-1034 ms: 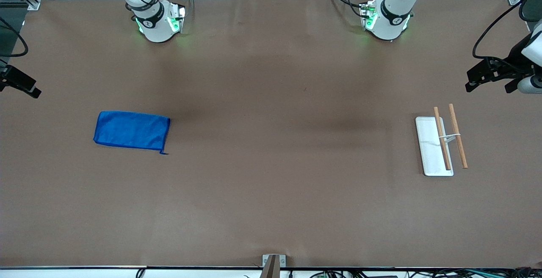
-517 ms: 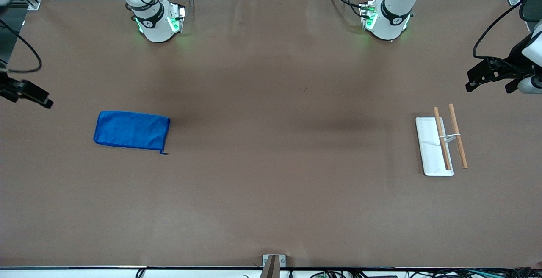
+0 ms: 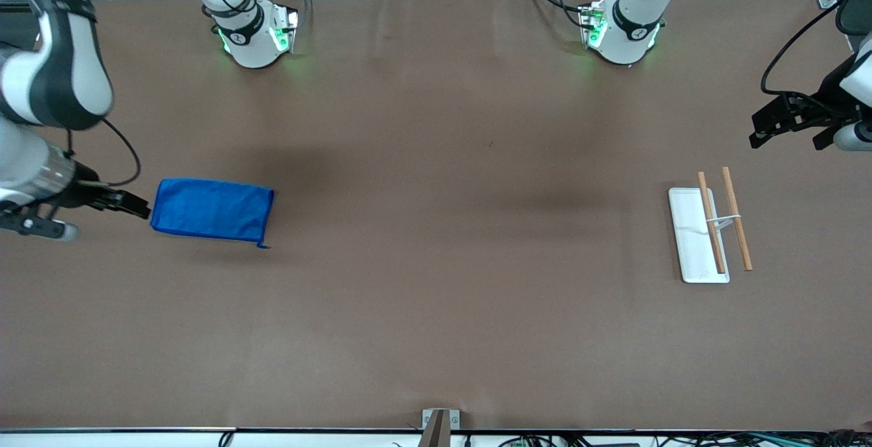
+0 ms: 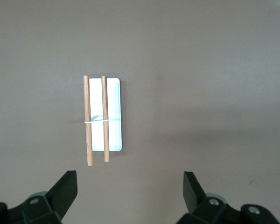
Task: Right arm passes towel to left arm to hang
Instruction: 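Reach the right gripper down to the blue towel's edge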
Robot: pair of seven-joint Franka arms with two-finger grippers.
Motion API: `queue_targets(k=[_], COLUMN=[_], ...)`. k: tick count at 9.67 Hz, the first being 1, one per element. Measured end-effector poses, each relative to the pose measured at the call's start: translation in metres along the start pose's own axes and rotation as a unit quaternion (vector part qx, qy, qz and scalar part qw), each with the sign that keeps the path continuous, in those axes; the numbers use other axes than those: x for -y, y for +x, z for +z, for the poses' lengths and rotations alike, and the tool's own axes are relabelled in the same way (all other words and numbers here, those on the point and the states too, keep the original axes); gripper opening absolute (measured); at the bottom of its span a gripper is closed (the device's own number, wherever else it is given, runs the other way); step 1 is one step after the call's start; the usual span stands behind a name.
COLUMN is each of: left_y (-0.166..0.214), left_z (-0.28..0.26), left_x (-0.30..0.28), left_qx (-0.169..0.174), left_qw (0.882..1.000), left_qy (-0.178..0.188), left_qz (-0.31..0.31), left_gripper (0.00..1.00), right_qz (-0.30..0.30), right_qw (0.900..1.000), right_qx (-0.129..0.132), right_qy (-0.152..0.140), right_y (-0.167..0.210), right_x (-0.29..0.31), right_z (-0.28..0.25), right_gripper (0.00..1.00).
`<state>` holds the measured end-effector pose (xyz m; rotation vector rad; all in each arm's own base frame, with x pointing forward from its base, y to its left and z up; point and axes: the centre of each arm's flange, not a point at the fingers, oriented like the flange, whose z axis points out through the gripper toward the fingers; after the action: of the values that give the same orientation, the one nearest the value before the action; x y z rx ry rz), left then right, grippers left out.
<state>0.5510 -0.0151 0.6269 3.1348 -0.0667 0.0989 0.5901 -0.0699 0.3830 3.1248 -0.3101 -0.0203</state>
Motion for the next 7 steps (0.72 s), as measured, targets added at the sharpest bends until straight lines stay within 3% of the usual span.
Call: queue_targets(k=[4, 7], left_y=[0.0, 0.0], left_z=[0.0, 0.0], left_x=[0.002, 0.002], left_qx=[0.0, 0.0], left_qw=[1.0, 1.0], left_qy=[0.0, 0.0], left_qz=[-0.002, -0.002], left_gripper=[1.0, 1.0], right_qz=[-0.048, -0.05], right_qw=[0.999, 0.999], right_qx=[-0.015, 0.003], right_qy=[0.002, 0.002], right_y=[-0.023, -0.04], right_x=[-0.005, -0.008], right_z=[0.142, 0.191], right_gripper=[1.0, 1.0])
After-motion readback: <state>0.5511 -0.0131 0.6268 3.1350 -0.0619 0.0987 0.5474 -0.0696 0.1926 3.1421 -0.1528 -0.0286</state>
